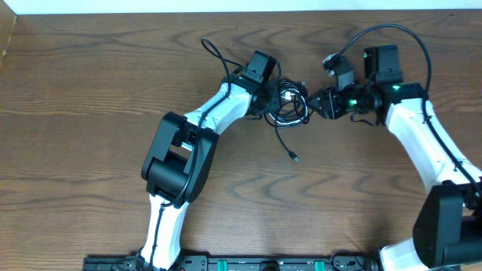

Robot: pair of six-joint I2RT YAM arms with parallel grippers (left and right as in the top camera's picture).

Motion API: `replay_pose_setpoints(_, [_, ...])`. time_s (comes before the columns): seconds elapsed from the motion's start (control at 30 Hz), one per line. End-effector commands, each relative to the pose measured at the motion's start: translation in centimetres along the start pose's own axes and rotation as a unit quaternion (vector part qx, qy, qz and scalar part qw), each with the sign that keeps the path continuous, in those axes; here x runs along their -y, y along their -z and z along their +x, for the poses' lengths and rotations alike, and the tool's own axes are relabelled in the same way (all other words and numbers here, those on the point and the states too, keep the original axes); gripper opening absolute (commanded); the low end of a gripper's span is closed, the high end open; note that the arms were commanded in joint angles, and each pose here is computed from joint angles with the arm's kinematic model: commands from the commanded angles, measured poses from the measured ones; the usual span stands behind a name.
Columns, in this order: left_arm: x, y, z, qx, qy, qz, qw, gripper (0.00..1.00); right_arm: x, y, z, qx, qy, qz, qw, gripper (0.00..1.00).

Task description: Untangle cables

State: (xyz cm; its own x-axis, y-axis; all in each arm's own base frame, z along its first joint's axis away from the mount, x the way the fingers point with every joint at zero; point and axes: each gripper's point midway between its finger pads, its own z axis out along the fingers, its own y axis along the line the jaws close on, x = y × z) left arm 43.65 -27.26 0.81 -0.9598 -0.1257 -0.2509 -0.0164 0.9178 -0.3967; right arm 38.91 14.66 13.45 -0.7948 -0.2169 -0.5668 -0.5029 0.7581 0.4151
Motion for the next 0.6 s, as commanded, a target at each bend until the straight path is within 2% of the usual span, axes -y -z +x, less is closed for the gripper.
replay_pose_setpoints(0.0, [-2.8,-1.4,0.5,-0.008,0.013,-0.044,0.999,0.32,0.3,-2.9,2.1,-0.055,0.044,0.041,0.997,0.46])
replay_pose_setpoints(0.17, [-2.9,-1.4,0.6,-0.01,0.014,-0.045,0.999,0.32,1.6,-5.8,4.1,-0.101,0.064,0.08,0.99,0.47])
replay_pose_setpoints(0.23, [-2.9,-1.4,0.6,-0.01,0.014,-0.045,0.999,0.32,2.4,-6.8,4.5,-0.109,0.066,0.092,0.988,0.42])
replay_pose_setpoints(0.3, [-2.9,-1.4,0.6,-0.01,0.014,-0.045,0.999,0.32,3.7,-7.8,5.0,-0.116,0.066,0.11,0.985,0.42])
replay_pose_setpoints(0.57, [-2.9,-1.4,0.6,-0.009,0.014,-0.044,0.999,0.32,4.8,-10.3,6.8,-0.138,0.066,0.098,0.983,0.44])
